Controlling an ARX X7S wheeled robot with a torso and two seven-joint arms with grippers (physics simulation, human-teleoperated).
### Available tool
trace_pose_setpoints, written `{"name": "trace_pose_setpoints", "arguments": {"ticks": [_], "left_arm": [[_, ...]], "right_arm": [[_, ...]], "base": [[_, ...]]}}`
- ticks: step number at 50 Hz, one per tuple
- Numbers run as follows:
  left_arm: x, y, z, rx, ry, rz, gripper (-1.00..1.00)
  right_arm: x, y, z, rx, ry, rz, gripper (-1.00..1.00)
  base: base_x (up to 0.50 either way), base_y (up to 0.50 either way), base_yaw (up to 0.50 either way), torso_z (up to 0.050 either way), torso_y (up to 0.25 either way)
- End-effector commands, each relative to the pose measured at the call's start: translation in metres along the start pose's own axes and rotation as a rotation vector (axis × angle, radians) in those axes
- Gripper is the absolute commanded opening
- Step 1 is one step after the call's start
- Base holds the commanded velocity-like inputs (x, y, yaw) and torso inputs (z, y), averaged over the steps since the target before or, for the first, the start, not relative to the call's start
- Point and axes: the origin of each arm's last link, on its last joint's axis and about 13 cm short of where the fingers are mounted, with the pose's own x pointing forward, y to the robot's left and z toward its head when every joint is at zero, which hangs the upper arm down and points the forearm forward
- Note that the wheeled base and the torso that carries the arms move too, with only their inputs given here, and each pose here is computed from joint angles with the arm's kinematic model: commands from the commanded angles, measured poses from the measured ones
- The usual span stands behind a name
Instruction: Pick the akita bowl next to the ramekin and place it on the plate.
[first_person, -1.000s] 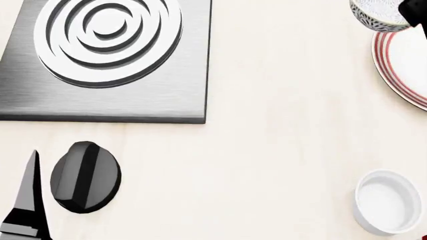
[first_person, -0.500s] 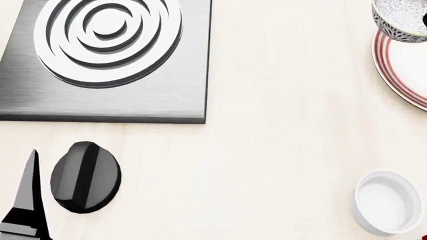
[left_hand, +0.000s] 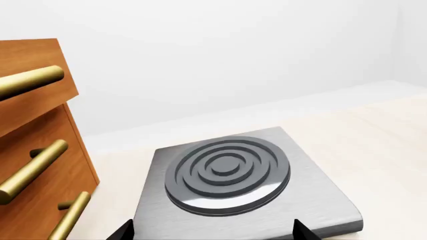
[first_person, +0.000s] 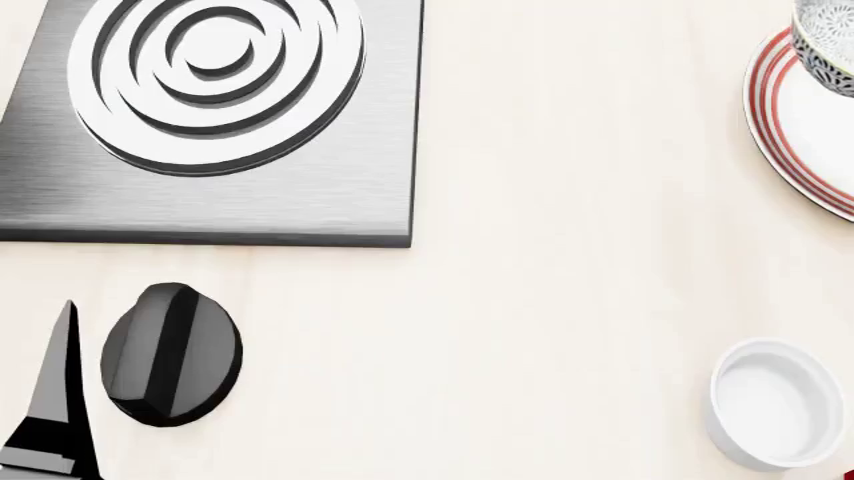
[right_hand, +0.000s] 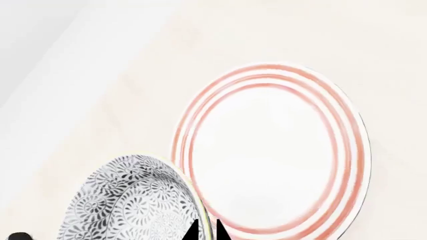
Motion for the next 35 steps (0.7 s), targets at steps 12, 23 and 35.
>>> {"name": "trace_pose_setpoints", "arguments": {"ticks": [12,23,35], "left_arm": [[0.0,0.0,-0.001,0.0,0.002,-0.001,1.0],[0.0,-0.002,0.0,0.002,0.0,-0.005,1.0],[0.001,-0.002,0.0,0.003,0.001,-0.009,1.0]], "right_arm": [[-0.009,-0.015,0.01,0.039,-0.051,-0.027,-1.0],[-0.003,-0.018,0.011,0.058,-0.054,-0.05,-1.0],[0.003,-0.021,0.009,0.076,-0.048,-0.052,-1.0]], "base": [[0.0,0.0,0.0,0.0,0.0],[0.0,0.0,0.0,0.0,0.0],[0.0,0.0,0.0,0.0,0.001]]}}
